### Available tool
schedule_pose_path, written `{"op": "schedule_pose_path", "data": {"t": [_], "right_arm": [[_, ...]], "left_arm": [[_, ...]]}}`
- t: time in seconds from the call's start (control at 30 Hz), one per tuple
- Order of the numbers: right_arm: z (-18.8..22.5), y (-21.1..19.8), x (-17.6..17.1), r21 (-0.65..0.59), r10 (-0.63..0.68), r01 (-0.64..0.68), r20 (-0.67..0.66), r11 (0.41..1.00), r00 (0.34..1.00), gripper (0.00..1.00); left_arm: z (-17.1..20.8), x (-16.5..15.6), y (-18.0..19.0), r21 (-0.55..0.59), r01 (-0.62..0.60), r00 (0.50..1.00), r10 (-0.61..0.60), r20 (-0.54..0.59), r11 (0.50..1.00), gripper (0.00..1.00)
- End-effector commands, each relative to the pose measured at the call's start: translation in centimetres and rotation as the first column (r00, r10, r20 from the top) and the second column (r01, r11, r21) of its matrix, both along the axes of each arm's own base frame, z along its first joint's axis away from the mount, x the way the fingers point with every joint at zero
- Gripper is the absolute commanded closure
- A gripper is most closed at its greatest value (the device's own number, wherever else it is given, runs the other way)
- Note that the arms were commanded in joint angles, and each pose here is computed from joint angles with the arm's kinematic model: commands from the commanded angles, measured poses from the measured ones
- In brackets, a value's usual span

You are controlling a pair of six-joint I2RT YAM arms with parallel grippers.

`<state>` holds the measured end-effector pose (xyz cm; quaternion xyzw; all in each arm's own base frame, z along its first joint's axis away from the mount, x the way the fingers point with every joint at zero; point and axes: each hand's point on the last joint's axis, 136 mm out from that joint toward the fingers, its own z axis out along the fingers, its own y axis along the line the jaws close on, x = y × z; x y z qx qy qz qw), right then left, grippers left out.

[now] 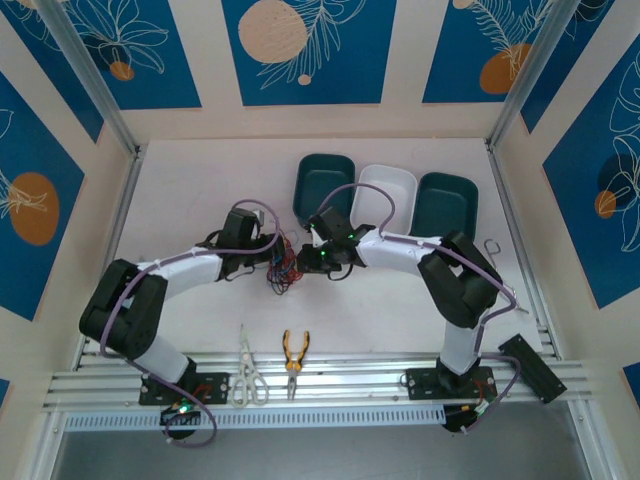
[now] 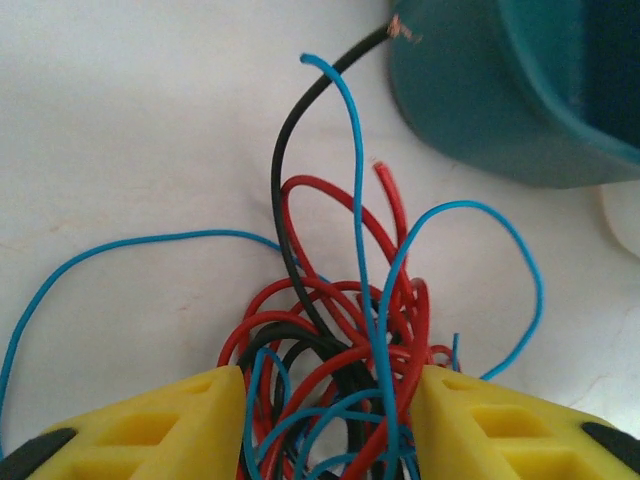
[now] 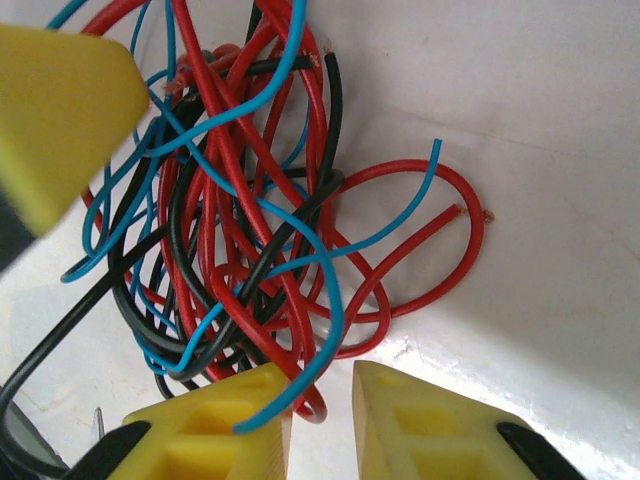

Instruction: Untangle the cables

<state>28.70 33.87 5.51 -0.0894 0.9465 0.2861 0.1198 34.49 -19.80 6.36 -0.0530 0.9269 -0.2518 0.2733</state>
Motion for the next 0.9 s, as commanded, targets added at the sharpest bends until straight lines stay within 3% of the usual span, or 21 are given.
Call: {"op": "schedule_pose_path", "data": {"t": [0.0, 0.13, 0.33, 0.47, 0.87], "right_arm": [[0.7, 1.4, 0.1, 0.041, 0.027, -0.027, 0.003, 0.999, 1.000, 0.80], [0.6, 1.3, 0.0, 0.036, 0.026, -0.026, -0.002, 0.999, 1.000, 0.87], [0.9, 0.4, -0.4, 0.013, 0.018, -0.018, 0.003, 1.000, 1.000, 0.94], [1.4, -0.9, -0.5, -0.019, -0.006, 0.006, 0.021, 1.000, 1.000, 0.99], [4.0, -5.2, -0.5, -0.066, -0.100, 0.106, 0.094, 0.992, 0.991, 1.00]], "left_arm": [[-0.1, 0.3, -1.0, -0.024, 0.016, 1.000, -0.016, 0.001, 1.000, 0.55], [-0.8, 0.4, -1.1, -0.026, 0.006, 1.000, -0.006, -0.009, 1.000, 0.61], [-0.9, 0.6, -0.3, -0.014, -0.045, 0.999, 0.045, -0.001, 0.999, 0.89], [-0.5, 0.6, 1.1, 0.035, -0.098, 0.995, 0.097, 0.016, 0.995, 1.00], [0.5, 0.5, 5.7, 0.167, -0.206, 0.978, 0.199, 0.058, 0.964, 1.00]]}}
